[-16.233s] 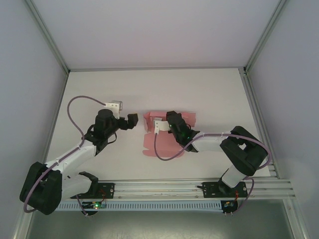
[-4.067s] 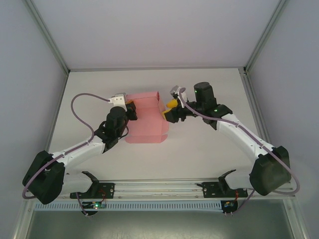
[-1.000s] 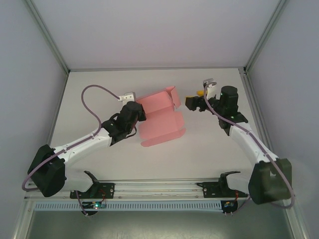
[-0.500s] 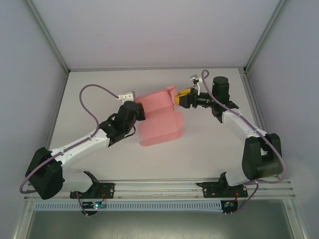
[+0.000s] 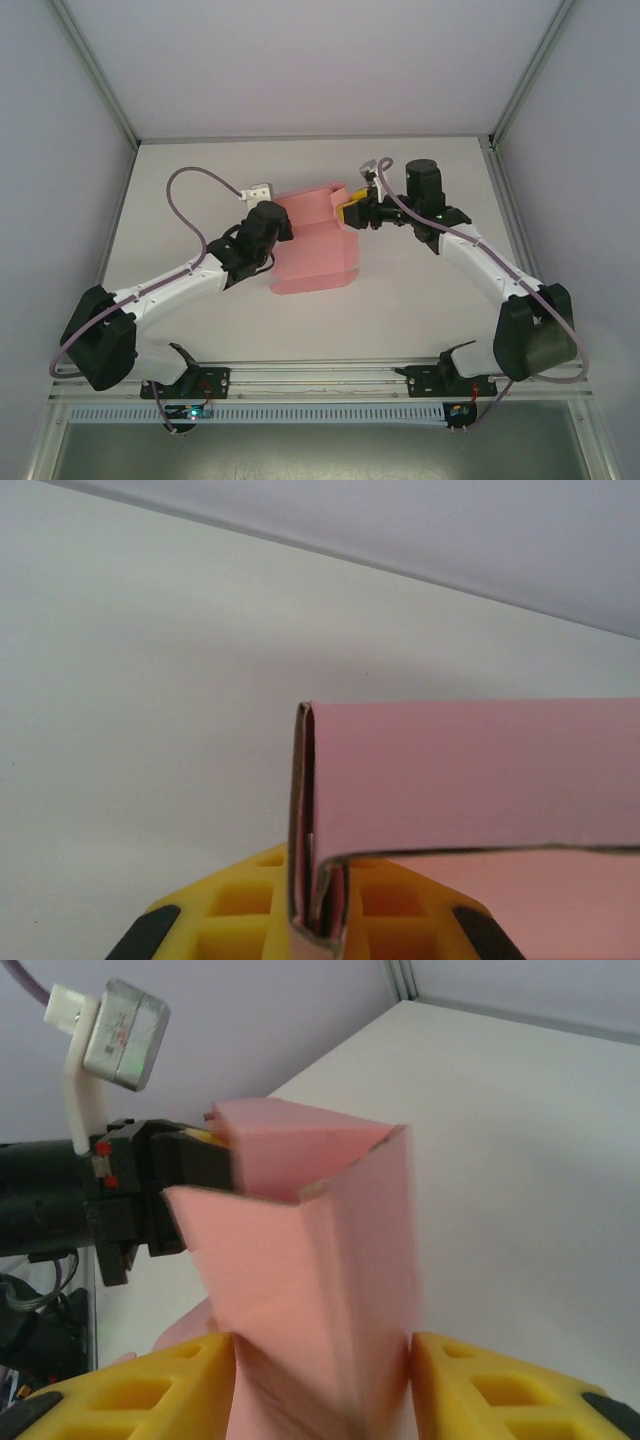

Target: Assemble paper box

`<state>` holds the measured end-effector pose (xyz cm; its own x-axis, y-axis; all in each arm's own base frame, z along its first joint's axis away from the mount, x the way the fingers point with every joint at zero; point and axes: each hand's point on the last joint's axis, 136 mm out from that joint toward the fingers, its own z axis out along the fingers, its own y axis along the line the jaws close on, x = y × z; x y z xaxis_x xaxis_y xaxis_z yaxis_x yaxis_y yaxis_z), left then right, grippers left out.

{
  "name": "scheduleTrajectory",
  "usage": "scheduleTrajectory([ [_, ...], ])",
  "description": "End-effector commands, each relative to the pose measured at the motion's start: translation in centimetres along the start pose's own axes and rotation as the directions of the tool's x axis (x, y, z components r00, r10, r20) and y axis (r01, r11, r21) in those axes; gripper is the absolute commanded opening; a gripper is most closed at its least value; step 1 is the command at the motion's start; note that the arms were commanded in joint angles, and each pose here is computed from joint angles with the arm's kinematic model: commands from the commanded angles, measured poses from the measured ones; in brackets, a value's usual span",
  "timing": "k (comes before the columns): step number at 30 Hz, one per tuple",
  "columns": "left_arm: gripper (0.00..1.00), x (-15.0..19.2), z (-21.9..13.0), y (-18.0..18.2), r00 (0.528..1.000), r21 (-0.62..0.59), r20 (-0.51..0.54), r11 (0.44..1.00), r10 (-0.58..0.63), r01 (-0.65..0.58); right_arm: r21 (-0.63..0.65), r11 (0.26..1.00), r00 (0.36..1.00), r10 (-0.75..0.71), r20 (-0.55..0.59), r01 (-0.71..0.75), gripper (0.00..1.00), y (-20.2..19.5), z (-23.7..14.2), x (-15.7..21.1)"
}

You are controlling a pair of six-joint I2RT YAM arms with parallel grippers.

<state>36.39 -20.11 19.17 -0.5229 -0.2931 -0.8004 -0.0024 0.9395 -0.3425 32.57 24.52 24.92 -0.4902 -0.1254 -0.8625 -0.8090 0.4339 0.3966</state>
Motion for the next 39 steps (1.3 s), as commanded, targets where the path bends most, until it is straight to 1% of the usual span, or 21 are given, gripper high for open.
scheduleTrajectory([
  [1,0.00,-0.7,0.5,0.4,1.000,-0.051,0.013,0.999,-0.018,0.019,0.003,0.997,0.997,-0.074,-0.002,0.074,0.51,1.9,-0.3,-0.5],
  [4,0.00,-0.6,0.9,0.3,1.000,-0.058,0.002,0.998,-0.011,0.011,-0.031,0.998,0.998,-0.060,-0.015,0.060,0.51,2.7,0.0,0.0],
  [6,0.00,-0.6,1.0,-0.2,1.000,-0.034,-0.003,0.999,-0.009,0.009,-0.031,0.998,0.998,-0.055,-0.018,0.055,0.51,2.6,0.2,0.2],
  [8,0.00,-0.7,0.8,-0.6,1.000,-0.012,0.001,1.000,-0.010,0.010,0.029,0.999,0.999,-0.045,-0.024,0.046,0.51,1.5,0.5,0.3],
  [12,0.00,-1.0,0.3,-0.9,1.000,0.016,0.003,1.000,-0.011,0.011,0.251,0.966,0.997,-0.053,-0.059,0.066,0.55,-2.4,0.7,0.8],
  [16,0.00,-1.3,-0.2,-1.5,1.000,0.059,0.013,0.998,-0.010,0.009,0.320,0.942,0.994,-0.086,-0.060,0.101,0.52,-3.7,1.2,0.5],
  [18,0.00,-1.4,-0.4,-1.9,1.000,0.085,0.014,0.996,-0.011,0.010,0.381,0.918,0.994,-0.098,-0.058,0.112,0.52,-4.6,1.3,0.1],
  [20,0.00,-1.5,-0.6,-2.2,1.000,0.101,0.014,0.995,-0.013,0.011,0.385,0.914,0.991,-0.120,-0.053,0.131,0.52,-4.6,1.8,-0.2],
  [22,0.00,-1.4,-0.6,-2.2,1.000,0.102,0.009,0.995,-0.009,0.008,0.388,0.912,0.991,-0.126,-0.041,0.132,0.42,-4.6,2.1,-0.5],
  [23,0.00,-1.4,-0.6,-2.2,1.000,0.101,0.007,0.995,-0.011,0.010,0.416,0.900,0.991,-0.126,-0.034,0.129,0.37,-5.0,2.1,-0.7],
  [25,0.00,-1.3,-0.6,-2.2,1.000,0.103,0.002,0.995,-0.012,0.012,0.488,0.860,0.989,-0.144,-0.039,0.145,0.19,-5.8,2.0,-1.0],
  [26,0.00,-1.2,-0.6,-2.2,1.000,0.099,-0.002,0.995,-0.013,0.013,0.547,0.825,0.988,-0.149,-0.040,0.147,0.18,-6.5,1.8,-1.1],
  [28,0.00,-1.0,-0.5,-2.0,1.000,0.077,-0.016,0.997,-0.015,0.016,0.656,0.742,0.988,-0.145,-0.044,0.138,0.09,-7.9,1.0,-1.3],
  [29,0.00,-0.9,-0.3,-1.7,1.000,0.054,-0.026,0.998,-0.014,0.015,0.721,0.683,0.990,-0.135,-0.031,0.116,0.04,-8.8,0.3,-1.5],
  [30,0.00,-0.8,-0.2,-1.5,0.999,0.033,-0.033,0.999,-0.015,0.016,0.753,0.648,0.990,-0.135,-0.030,0.112,0.00,-9.2,0.0,-1.6],
  [31,0.00,-0.7,-0.1,-1.3,0.999,0.013,-0.040,1.000,-0.019,0.019,0.789,0.606,0.991,-0.135,-0.022,0.100,0.00,-9.5,-0.4,-1.7],
  [32,0.00,-0.5,-0.1,-1.0,0.999,-0.010,-0.044,1.000,-0.028,0.027,0.837,0.538,0.990,-0.138,-0.027,0.098,0.00,-10.1,-1.0,-1.8],
  [33,0.00,-0.4,0.0,-0.8,0.998,-0.026,-0.048,0.999,-0.048,0.047,0.865,0.490,0.989,-0.140,-0.041,0.105,0.00,-10.3,-1.3,-1.9],
  [34,0.00,-0.2,0.0,-0.7,0.996,-0.036,-0.057,0.997,-0.068,0.066,0.907,0.404,0.988,-0.142,-0.063,0.116,0.00,-10.7,-2.0,-1.9],
  [36,0.00,0.0,0.2,-0.8,0.993,-0.045,-0.073,0.995,-0.091,0.088,0.954,0.257,0.983,-0.143,-0.117,0.151,0.00,-11.4,-2.9,-1.7],
  [39,0.00,0.4,0.2,-0.5,0.990,-0.090,-0.092,0.991,-0.103,0.095,0.977,0.109,0.978,-0.124,-0.167,0.181,0.00,-12.5,-4.1,-1.3],
])
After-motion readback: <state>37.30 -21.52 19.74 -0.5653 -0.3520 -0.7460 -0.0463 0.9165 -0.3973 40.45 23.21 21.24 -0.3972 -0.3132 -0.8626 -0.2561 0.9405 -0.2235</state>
